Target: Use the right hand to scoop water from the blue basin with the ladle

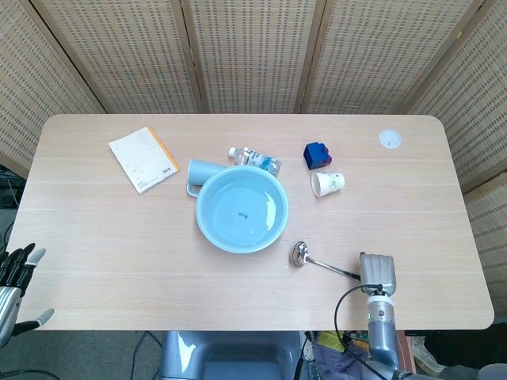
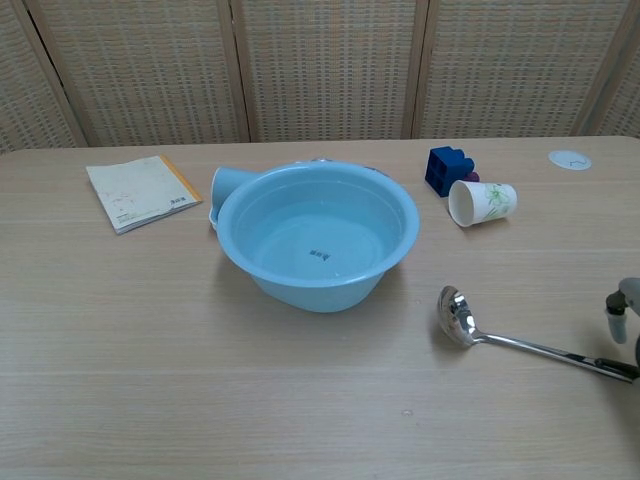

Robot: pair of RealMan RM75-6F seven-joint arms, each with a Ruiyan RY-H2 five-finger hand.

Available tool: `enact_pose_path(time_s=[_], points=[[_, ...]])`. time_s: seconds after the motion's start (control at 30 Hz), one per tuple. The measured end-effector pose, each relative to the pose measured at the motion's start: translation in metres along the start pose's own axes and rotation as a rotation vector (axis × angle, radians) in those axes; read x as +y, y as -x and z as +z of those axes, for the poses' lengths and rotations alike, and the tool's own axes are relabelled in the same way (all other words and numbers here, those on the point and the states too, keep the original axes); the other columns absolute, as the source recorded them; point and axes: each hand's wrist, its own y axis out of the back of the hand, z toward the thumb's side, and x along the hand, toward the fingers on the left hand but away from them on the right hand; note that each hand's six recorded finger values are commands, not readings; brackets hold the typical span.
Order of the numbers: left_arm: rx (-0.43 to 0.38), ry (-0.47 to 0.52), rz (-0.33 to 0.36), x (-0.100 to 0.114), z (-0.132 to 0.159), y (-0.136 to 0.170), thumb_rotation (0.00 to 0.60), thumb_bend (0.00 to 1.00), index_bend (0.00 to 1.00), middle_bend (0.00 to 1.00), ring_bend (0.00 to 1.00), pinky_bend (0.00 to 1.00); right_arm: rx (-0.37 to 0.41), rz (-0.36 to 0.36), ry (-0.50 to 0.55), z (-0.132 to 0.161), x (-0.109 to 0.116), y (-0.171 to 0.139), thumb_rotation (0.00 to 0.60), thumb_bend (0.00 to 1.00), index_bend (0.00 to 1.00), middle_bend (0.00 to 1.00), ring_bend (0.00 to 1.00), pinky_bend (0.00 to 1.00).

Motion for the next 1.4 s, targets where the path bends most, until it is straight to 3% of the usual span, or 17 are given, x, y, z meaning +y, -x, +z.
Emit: enact_pose_path(time_s=[0.4, 0.73, 1.4], points=[[0.006, -0.005, -0.004, -0.002, 0.000, -0.002, 0.600, 0.00, 0.00, 0.00, 0.00, 0.00, 0.043, 0.010, 0.037, 0.015, 0.006, 0.003, 0.600, 0.28, 0.45, 1.00, 0.97, 1.00], [0.008, -0.005, -0.005, -0.002, -0.001, -0.002, 0.600, 0.00, 0.00, 0.00, 0.00, 0.00, 0.035, 0.044, 0.052, 0.011, 0.004, 0.005, 0.600, 0.33, 0.47, 1.00, 0.97, 1.00], [0.013, -0.003, -0.002, -0.001, -0.002, -0.002, 0.600, 0.00, 0.00, 0.00, 0.00, 0.00, 0.046, 0.073, 0.049, 0.014, 0.000, 0.006, 0.600, 0.33, 0.47, 1.00, 0.97, 1.00]])
